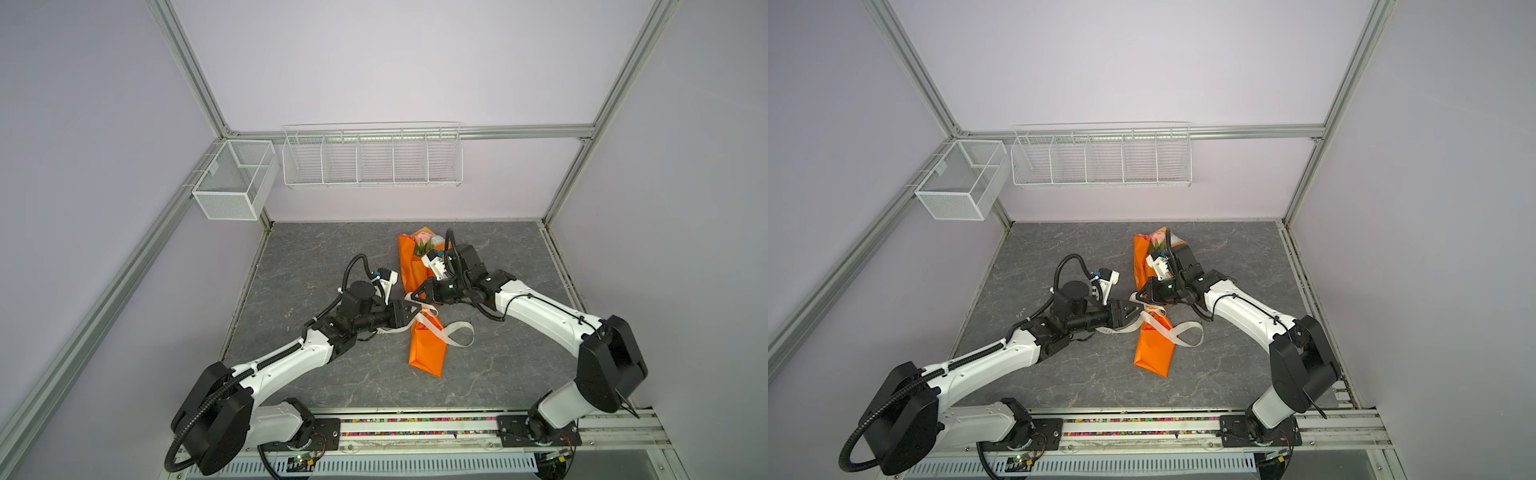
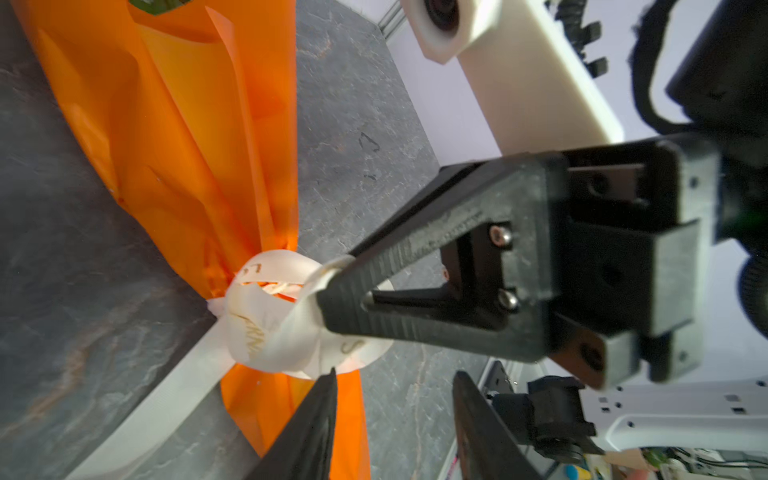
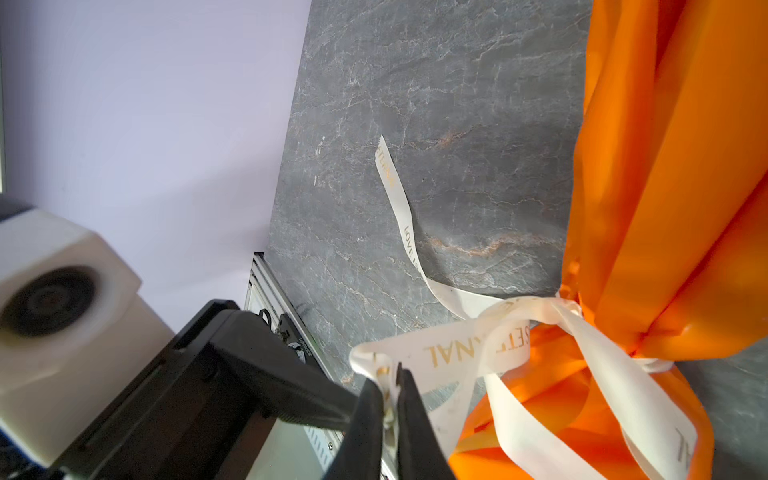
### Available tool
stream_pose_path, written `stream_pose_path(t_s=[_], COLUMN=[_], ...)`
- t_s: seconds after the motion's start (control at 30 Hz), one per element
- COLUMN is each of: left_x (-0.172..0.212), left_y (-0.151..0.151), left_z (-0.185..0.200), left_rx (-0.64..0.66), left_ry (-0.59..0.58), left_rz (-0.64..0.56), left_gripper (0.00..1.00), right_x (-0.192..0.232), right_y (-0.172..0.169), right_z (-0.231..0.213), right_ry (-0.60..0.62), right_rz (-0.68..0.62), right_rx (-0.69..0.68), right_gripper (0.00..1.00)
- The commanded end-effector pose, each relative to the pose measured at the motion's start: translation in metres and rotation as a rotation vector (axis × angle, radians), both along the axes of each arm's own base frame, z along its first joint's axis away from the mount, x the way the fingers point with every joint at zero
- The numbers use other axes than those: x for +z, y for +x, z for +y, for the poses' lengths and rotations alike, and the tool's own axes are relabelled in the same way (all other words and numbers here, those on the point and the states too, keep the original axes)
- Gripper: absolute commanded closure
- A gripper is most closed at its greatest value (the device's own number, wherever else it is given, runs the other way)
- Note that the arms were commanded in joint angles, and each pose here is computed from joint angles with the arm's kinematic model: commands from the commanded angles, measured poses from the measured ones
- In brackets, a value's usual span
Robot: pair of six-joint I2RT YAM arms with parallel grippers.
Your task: Tie the bouquet of fake flowers
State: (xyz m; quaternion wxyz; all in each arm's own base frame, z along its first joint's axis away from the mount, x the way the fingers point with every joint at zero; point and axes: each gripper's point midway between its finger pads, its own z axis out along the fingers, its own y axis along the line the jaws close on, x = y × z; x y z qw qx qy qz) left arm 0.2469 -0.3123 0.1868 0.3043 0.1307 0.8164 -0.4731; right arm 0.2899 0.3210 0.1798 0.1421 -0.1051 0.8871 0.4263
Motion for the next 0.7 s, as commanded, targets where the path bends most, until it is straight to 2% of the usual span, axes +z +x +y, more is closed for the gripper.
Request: stream_pose_path(t_s=[0.0,0.33,0.47,0.57,0.67], left_x=[0.017,0.002,-0.003,-0.003,-0.005], left_y=[0.018,0.029,0.035,0.039,0.039], left_z=[-0.006,-0.020,-0.017,-0.013,-0.012], left_rx=[0.019,-0.003,0.045,0.096,0.116], left_ry=[0.021,0.041,0.042,0.015,-0.020], left_rz=[-0.128,-0.103,-0.083,-0.059,-0.044], left_gripper=[0.53,0.50,0.64,0.82,0.90], right_x=[0.010,0.012,0.009,0.007,0.006], right_y=[0.005,0.004,0.001,-0.001,-0.004], right_z=[0.004,0.005,0.004,0.001,-0.003], right_ry=[0.029,0.033,0.020,0.005,-0.009], right_rz=[0.010,0.007,0.015,0.012,0.005], right_rx=[-0.019,-0.010,-0.002,0.002,0.007], right_gripper=[0.88,0.87,0.85,0.84,0.82])
